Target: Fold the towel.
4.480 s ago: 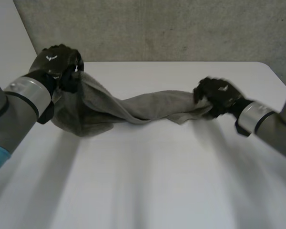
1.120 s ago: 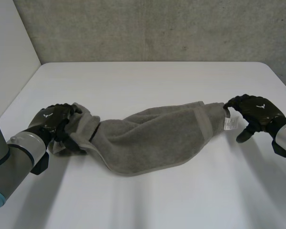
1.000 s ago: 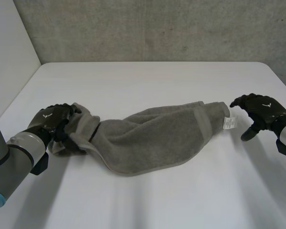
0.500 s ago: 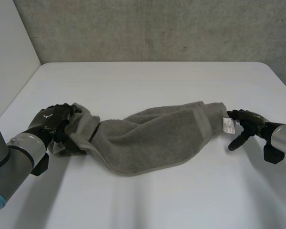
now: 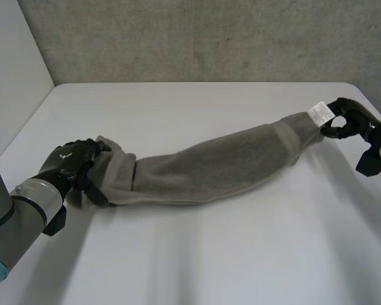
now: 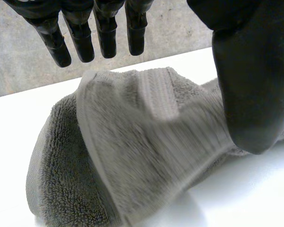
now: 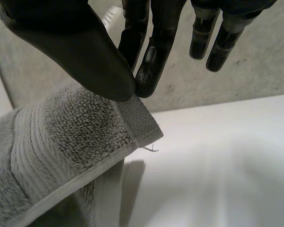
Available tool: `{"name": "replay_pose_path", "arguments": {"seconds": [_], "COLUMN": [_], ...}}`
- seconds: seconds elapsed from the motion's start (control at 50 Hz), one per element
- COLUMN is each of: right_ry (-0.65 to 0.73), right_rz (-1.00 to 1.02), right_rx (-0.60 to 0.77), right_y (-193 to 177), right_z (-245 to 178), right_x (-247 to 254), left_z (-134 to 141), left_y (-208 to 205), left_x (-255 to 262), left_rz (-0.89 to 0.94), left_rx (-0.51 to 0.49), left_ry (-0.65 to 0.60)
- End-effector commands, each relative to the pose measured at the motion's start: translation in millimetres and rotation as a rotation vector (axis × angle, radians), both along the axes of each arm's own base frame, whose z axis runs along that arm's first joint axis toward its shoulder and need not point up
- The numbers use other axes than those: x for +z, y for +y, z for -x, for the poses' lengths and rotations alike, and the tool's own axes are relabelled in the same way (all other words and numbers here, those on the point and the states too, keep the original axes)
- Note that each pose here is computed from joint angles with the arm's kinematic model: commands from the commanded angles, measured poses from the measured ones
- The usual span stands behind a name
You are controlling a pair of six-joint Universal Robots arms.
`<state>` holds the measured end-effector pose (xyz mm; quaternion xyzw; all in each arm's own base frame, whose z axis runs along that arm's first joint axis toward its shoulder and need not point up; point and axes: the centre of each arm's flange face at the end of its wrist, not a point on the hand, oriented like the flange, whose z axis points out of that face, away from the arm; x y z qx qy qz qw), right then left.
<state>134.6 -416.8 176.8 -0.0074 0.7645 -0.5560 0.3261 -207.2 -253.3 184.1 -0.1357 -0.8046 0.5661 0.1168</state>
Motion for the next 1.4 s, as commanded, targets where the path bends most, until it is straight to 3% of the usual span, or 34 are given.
{"name": "replay_pose_path", "arguments": {"seconds": [0.02, 0.3, 0.5, 0.64, 0.74, 0.98, 1.22, 1.4], "right_ry": [0.019, 0.047, 0.076, 0.233, 0.441, 0.627, 0.643, 0.669], "right_rz": [-0.012, 0.092, 0.124, 0.151, 0.251, 0.405, 0.5, 0.515], "right_rx": [0.016, 0.082, 0.095, 0.067, 0.075, 0.205, 0.273, 0.204], "right_y": [-1, -1, -16, -19, 4, 59, 96, 68], "right_z": [-14, -52, -99, -104, -96, -97, -118, -125], "right_x": [-20, 12, -11, -25, -3, 5, -6, -38], "left_z": [2, 2, 2, 2, 2, 2, 2, 2], "left_y": [2, 3, 3, 2, 2, 1, 2, 3], "left_x": [-1, -2, -3, -2, -2, -4, -3, -4], "left_rz": [-0.002, -0.008, -0.01, -0.002, 0.005, -0.001, 0.002, -0.002], "left_rx": [-0.007, -0.008, -0.01, -0.008, -0.008, -0.008, -0.01, -0.01], "left_ry": [-0.001, -0.002, -0.002, -0.001, 0.001, 0.0, 0.0, -0.001]}}
